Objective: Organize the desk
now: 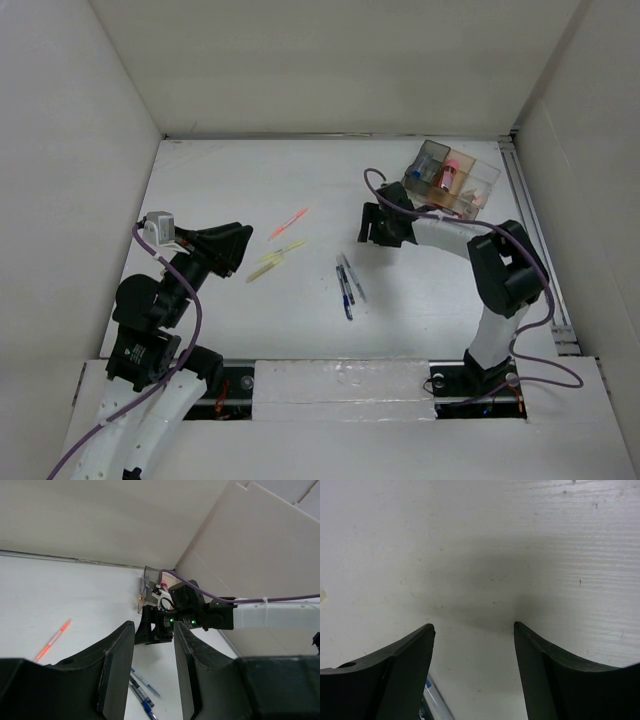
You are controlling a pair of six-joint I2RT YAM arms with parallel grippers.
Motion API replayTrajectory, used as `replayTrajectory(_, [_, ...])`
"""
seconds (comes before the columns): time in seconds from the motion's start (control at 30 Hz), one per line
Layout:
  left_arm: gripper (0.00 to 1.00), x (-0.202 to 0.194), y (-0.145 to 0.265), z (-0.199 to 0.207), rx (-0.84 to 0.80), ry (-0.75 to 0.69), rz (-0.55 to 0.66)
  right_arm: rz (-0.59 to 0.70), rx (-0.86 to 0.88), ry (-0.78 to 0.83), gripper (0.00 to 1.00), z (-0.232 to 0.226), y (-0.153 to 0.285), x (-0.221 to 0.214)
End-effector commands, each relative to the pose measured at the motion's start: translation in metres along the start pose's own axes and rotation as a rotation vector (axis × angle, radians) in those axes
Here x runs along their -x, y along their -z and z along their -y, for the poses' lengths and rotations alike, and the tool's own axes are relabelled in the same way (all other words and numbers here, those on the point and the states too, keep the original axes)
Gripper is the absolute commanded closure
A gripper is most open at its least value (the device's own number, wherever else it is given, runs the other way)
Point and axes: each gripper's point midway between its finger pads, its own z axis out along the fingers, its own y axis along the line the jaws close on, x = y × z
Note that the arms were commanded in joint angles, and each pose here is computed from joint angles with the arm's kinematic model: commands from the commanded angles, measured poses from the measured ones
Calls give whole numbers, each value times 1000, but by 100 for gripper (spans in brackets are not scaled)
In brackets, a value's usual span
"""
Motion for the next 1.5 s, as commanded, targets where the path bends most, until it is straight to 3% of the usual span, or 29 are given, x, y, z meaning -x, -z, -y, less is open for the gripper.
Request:
replayTrajectory(0.0, [67,15,2,10,-39,-22,49,95,10,-18,30,-9,16,16])
replayTrajectory(0.1, [67,16,2,11,-41,-24,52,160,75,46,34,-29,48,7])
replayTrajectory(0.23, [67,14,2,11,-42,-22,49,131,126,126,39,-46,65,-31])
replayTrajectory(0.33, [67,14,1,11,-43,-20,43,98,105,161,53,-46,61,-54])
replayTrajectory(0.47, [67,12,0,10,-40,-19,38,72,77,203,56,-48,51,-71])
replayTrajectory(0.87, [67,12,0,10,-40,-19,38,89,-57,239,63,-40,27,-65])
replayTrajectory(0.93, [67,13,0,11,-43,-20,38,81,-91,249,72,-33,21,-67])
replayTrajectory(1.0, [67,12,0,10,-41,-21,35,77,-117,251,74,-29,18,-68])
replayTrajectory(1.13, [67,14,1,10,-39,-21,44,88,-162,260,93,-20,16,-67])
replayTrajectory(1.2, [67,13,-1,10,-40,-21,39,99,-170,248,100,-17,20,-61])
replayTrajectory(1.47, [67,10,-1,9,-41,-20,28,307,-115,59,100,-8,75,15])
